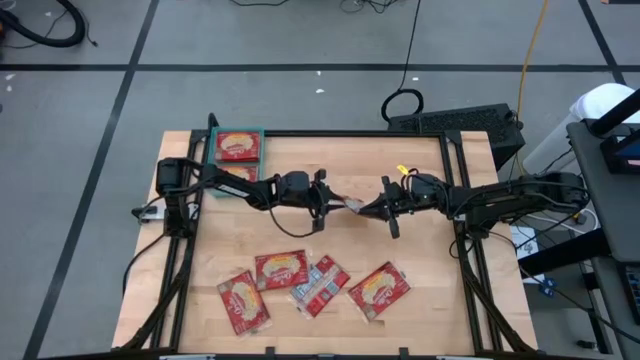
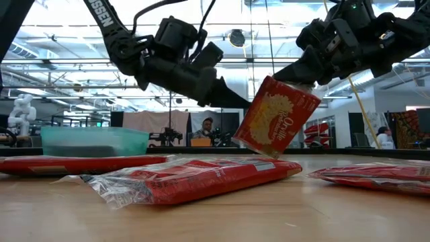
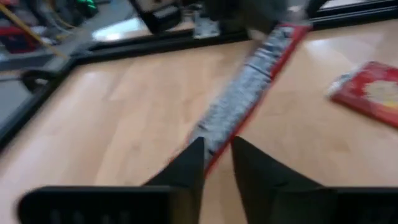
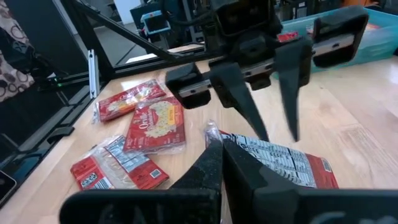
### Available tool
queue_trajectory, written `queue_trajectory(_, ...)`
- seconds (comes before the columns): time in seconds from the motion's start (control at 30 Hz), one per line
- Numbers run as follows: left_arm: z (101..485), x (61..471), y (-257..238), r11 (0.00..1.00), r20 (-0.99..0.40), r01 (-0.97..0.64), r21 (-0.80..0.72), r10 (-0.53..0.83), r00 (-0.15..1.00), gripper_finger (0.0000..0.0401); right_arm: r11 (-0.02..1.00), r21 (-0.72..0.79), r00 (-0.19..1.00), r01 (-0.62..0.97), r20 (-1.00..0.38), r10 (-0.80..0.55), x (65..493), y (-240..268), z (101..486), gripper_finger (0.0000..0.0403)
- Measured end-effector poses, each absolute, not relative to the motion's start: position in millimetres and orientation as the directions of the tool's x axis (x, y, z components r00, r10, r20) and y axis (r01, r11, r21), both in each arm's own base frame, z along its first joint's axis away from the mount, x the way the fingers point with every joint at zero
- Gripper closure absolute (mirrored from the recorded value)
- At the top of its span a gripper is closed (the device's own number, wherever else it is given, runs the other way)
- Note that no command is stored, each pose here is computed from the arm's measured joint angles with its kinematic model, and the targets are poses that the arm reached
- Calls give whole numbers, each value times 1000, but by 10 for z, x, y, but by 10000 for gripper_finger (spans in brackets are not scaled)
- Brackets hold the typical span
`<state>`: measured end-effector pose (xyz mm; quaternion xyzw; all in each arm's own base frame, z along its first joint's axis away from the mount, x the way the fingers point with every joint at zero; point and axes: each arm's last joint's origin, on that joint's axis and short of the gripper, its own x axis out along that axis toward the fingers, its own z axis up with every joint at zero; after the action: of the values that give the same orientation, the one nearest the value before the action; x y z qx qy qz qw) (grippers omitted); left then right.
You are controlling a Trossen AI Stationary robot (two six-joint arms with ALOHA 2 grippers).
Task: Sort popcorn bags into baskets
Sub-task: Put the popcorn bag into the blue bin
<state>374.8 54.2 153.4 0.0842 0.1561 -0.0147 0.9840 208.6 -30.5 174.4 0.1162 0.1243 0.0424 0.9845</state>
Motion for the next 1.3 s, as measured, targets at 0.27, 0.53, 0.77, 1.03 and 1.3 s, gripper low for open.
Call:
queue_trajectory(0.27,1567,3765,505,974,-277,37,225,28,961,157,965,257,967,-51,-229,112,2088,-305,1750,403)
queue_trajectory(0.53,1370,3841,594,961,-309,89,262,-4,951,203,964,263,971,-51,-214,110,2092,-306,1766,403)
queue_trajectory(0.77,1260,3912,621,967,-340,101,234,-16,940,360,959,282,976,-19,-201,78,2096,-316,1781,403)
queue_trajectory(1.03,1636,3649,773,984,-506,5,179,88,858,378,976,168,981,136,-161,-109,2101,-370,1917,328)
queue_trajectory(1.3,2081,3203,835,993,-651,-49,106,106,752,381,971,11,932,241,-282,-228,2323,-384,2221,190)
